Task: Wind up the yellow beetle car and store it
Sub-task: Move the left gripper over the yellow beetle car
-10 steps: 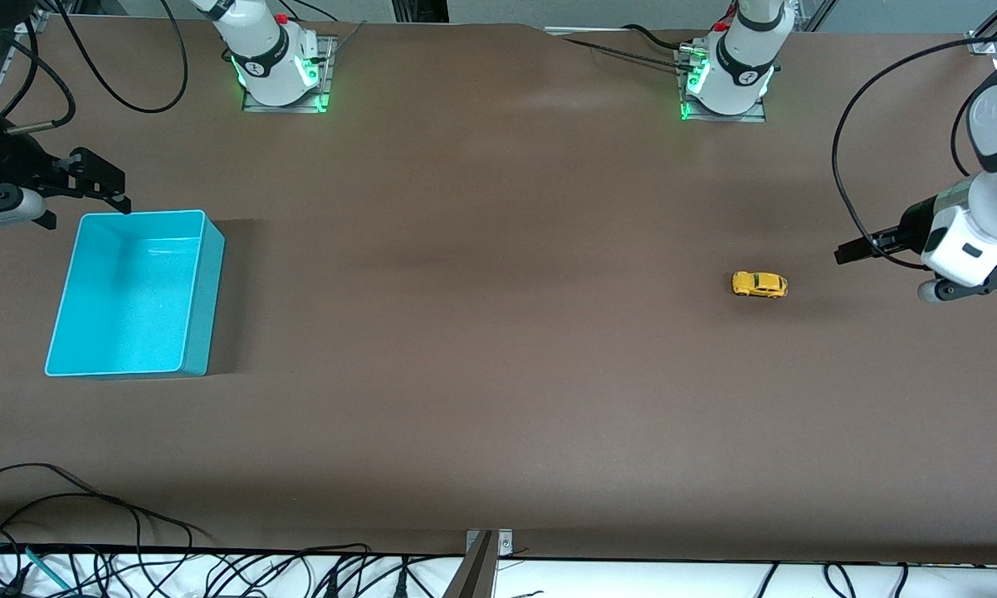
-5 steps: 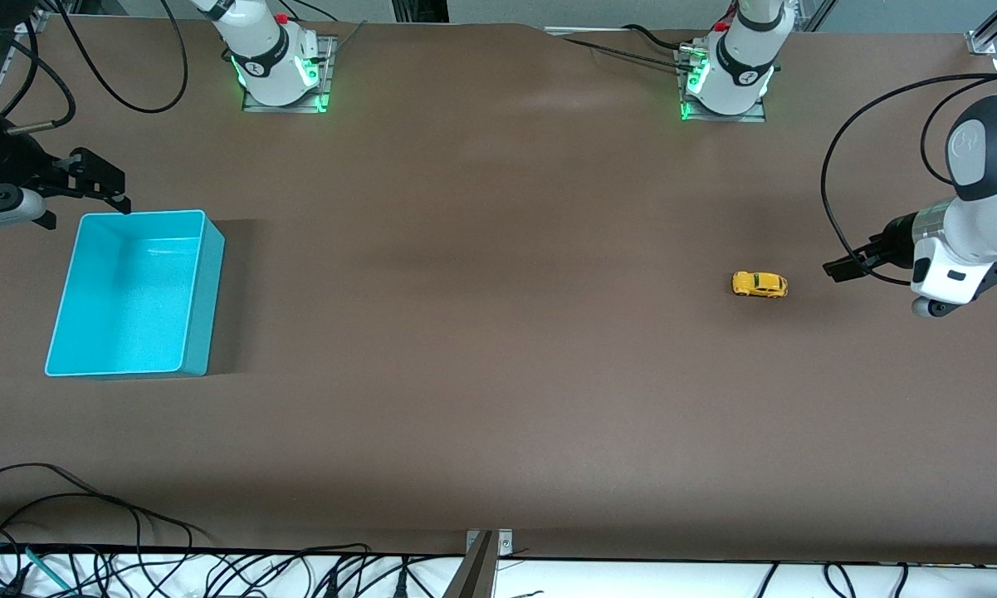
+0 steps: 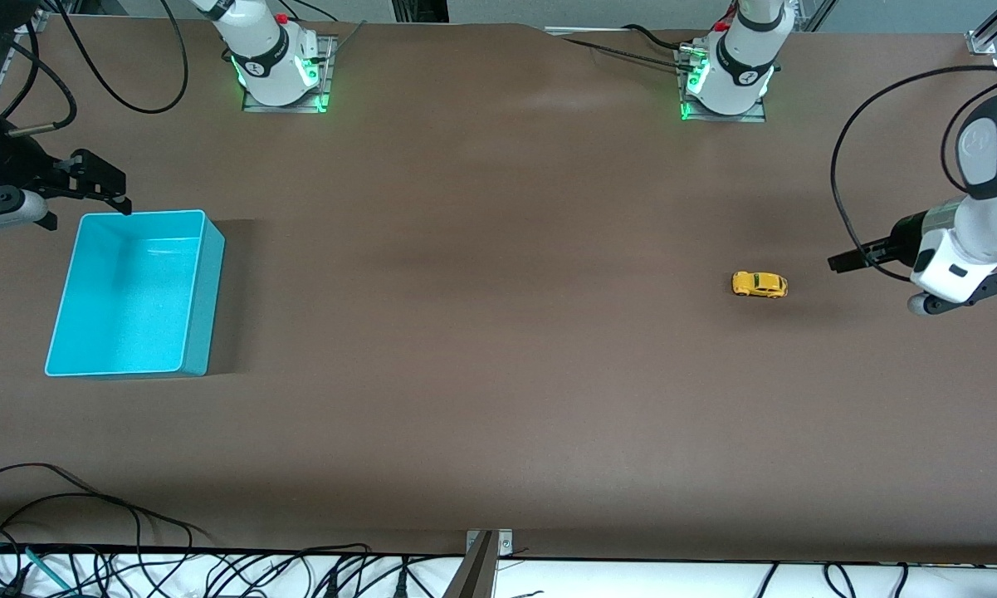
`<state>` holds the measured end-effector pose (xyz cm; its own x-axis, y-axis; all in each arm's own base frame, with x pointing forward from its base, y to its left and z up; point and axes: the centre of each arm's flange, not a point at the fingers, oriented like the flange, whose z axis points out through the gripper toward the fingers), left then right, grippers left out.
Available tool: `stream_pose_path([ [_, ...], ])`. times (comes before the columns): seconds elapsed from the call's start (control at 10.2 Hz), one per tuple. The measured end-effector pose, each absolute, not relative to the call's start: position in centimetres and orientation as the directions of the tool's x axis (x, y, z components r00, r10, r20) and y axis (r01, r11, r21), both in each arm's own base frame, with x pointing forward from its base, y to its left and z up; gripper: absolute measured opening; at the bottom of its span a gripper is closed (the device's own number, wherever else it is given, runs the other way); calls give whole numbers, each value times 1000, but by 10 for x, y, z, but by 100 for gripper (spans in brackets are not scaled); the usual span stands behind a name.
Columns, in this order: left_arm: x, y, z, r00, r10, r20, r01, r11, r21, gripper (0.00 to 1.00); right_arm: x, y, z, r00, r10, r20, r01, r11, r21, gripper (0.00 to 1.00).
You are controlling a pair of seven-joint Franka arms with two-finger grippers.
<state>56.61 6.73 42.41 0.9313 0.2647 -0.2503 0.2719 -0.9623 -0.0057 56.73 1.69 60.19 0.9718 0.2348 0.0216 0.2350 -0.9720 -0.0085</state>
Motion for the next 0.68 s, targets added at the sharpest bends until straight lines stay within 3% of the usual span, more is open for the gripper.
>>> stream_pose_path([
  [0.68, 562, 65, 430, 939, 228, -256, 237, -972, 2, 100, 567, 17, 602, 972, 235, 21, 235, -972, -9, 100],
])
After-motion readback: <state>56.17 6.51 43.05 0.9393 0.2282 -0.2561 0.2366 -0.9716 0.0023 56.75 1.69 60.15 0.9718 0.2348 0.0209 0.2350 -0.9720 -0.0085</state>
